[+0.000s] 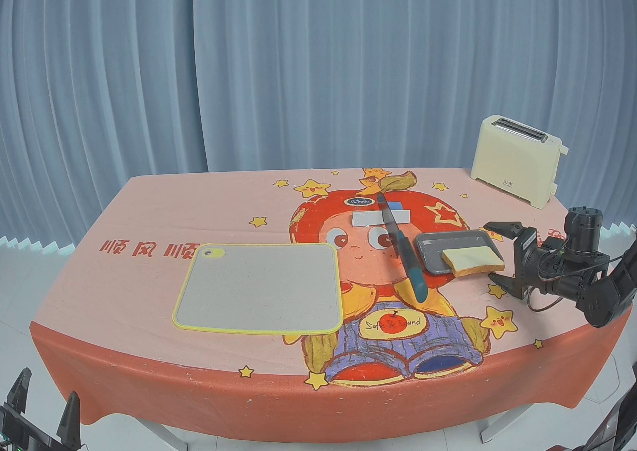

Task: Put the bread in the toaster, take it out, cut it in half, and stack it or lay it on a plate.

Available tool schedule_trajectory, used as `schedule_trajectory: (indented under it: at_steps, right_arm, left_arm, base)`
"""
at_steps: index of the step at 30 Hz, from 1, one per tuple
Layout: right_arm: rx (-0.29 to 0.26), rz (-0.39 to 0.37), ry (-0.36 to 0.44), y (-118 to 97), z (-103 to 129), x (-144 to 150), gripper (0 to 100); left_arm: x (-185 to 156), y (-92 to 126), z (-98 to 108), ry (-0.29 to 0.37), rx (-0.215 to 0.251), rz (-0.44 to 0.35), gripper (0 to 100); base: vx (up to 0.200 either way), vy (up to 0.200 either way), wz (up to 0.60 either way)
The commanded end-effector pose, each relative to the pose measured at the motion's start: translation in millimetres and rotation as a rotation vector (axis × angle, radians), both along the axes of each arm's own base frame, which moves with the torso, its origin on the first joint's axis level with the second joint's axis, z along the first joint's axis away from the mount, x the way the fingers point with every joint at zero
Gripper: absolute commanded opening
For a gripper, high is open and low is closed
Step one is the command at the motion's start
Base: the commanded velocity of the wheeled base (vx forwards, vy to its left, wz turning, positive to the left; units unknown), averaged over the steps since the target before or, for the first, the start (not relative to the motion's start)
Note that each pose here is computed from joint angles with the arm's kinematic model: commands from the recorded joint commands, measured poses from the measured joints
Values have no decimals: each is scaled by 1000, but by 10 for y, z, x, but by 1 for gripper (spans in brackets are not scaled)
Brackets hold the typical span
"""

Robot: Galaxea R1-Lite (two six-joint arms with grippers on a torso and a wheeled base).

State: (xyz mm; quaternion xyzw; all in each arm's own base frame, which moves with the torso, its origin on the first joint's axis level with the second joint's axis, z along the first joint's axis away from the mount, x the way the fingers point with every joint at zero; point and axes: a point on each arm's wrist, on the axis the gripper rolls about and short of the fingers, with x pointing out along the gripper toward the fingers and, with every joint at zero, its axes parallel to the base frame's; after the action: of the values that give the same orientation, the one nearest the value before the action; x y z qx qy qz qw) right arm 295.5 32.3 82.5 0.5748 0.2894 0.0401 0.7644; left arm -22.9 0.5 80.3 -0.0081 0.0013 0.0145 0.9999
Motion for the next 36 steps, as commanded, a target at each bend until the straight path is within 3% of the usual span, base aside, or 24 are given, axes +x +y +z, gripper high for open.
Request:
schedule_trajectory:
  at_steps: [1, 2, 17, 36]
  right_arm:
    - [-1, -10, 7, -27, -16, 11, 100]
    - [-1, -14, 17, -41, -26, 7, 0]
    - [-5, -10, 68, -28, -117, -55, 0]
    - [-2, 10, -63, 34, 209, -138, 0]
  left_arm:
    - [1, 0, -51, 0, 1, 2, 100]
    - [1, 0, -53, 2, 1, 2, 100]
    - [1, 0, -51, 0, 1, 2, 100]
    - [1, 0, -53, 2, -1, 2, 100]
  base:
    - [0, 0, 0]
    - [0, 0, 0]
    - [0, 0, 0]
    - [0, 0, 0]
